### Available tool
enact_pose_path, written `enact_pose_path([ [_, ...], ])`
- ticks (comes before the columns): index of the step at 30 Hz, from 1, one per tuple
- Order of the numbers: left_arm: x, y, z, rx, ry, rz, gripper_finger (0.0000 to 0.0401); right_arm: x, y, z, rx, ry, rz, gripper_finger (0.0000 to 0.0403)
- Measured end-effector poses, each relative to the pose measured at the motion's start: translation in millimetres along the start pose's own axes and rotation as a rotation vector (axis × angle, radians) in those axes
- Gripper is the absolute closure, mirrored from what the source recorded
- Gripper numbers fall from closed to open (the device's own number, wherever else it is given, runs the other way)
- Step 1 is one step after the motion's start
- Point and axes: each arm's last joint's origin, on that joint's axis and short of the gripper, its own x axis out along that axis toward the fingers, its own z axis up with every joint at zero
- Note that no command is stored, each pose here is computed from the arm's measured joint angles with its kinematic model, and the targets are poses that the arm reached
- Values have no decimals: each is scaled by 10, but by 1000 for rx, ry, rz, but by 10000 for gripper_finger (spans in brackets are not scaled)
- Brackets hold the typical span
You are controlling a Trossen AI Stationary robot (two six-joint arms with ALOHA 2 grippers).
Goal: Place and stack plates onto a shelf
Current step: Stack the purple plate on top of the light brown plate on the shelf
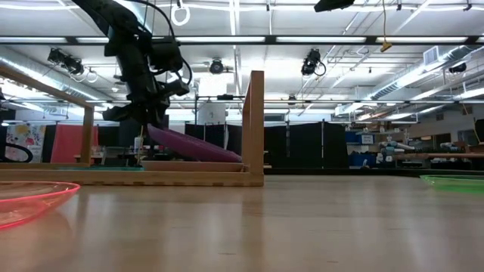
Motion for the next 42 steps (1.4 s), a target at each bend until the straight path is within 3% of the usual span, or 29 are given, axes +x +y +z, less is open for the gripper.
enact_pose_path([
  [15,2,-8,3,8,-51,35,370,0,-1,0,0,0,0,188],
  [29,6,-33,-28,76,-65,51,336,0,0,0,0,0,0,188],
  [42,5,-34,-29,78,-69,55,258,0,1,-3,0,4,1,188],
])
